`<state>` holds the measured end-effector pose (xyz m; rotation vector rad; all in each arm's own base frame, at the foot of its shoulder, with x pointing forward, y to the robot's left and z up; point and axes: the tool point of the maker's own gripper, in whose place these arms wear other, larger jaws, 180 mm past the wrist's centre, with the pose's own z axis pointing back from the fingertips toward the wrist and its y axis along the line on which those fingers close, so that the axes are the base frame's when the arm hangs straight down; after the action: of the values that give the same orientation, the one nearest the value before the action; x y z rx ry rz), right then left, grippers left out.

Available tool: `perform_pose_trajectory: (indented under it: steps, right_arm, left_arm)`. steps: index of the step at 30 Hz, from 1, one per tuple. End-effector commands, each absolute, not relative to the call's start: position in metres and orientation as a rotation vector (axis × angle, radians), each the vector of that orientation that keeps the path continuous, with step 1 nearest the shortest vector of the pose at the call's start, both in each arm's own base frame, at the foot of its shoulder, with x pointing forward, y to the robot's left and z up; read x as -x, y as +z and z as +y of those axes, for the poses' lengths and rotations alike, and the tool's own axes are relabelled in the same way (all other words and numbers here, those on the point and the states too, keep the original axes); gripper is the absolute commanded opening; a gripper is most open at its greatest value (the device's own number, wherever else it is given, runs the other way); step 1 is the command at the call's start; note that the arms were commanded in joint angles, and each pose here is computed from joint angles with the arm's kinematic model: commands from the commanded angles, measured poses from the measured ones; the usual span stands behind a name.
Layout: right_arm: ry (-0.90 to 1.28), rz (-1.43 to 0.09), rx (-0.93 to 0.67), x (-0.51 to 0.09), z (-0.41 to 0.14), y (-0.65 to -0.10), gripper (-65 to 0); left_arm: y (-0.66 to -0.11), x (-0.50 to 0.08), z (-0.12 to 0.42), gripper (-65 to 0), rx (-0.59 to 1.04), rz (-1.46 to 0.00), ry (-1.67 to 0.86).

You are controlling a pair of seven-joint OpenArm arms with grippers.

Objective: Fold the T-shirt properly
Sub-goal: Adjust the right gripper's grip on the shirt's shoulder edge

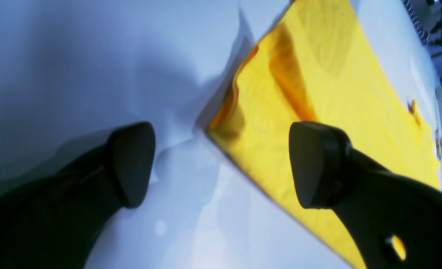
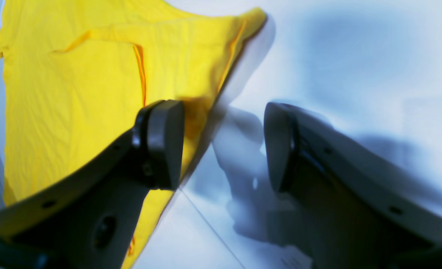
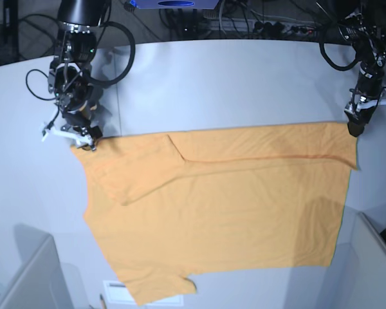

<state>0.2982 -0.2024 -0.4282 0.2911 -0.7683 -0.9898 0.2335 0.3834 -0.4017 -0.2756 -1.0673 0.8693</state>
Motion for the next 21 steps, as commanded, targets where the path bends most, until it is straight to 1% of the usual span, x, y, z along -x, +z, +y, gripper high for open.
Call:
perform_pose_trajectory:
  steps: [1, 5, 7, 8, 12, 14, 15, 18, 21]
  right_arm:
    - [-0.984, -0.802, -0.302, -0.311, -0.205, -0.418, -32.3]
    - [-0.996, -0.777, -0.301, -0.319, -0.205, -0.427, -32.3]
    - [-1.000, -0.764, -0.300, -0.320, -0.205, -0.432, -32.3]
    - [-1.001, -0.763, -0.302, -0.322, -0.204, -0.432, -32.4]
    - [-0.999, -0.766, -0.299, -0.317, -0.205, -0.431, -32.7]
    - [-0.984, -0.797, -0.302, -0.314, -0.205, -0.421, -32.7]
    - [-0.978, -0.813, -0.305, -0.313, -0.205, -0.415, -32.7]
    - [-0.979, -0.859, -0.303, -0.318, -0.208, -0.404, -32.4]
    - [-0.985, -0.867, -0.309, -0.329, -0.210, -0.402, -32.3]
  left_arm:
    - [-0.397, -0.238, 0.387, -11.0, 0.277, -1.082, 0.863]
    - [-0.408, -0.242, 0.386, -11.2, 0.301, -1.062, 0.901]
    - [-0.415, -0.242, 0.386, -12.2, 0.284, -1.037, 0.893]
    - [-0.415, -0.246, 0.386, -14.5, 0.267, -1.031, 0.875]
    - [-0.421, -0.247, 0.388, -30.6, 0.199, -0.993, 0.824]
    - [-0.421, -0.247, 0.389, -35.2, 0.196, -0.991, 0.823]
    - [-0.421, -0.247, 0.389, -36.2, 0.195, -0.991, 0.823]
    - [-0.421, -0.248, 0.389, -36.0, 0.197, -0.992, 0.823]
    - [-0.416, -0.252, 0.388, -36.0, 0.197, -1.006, 0.812]
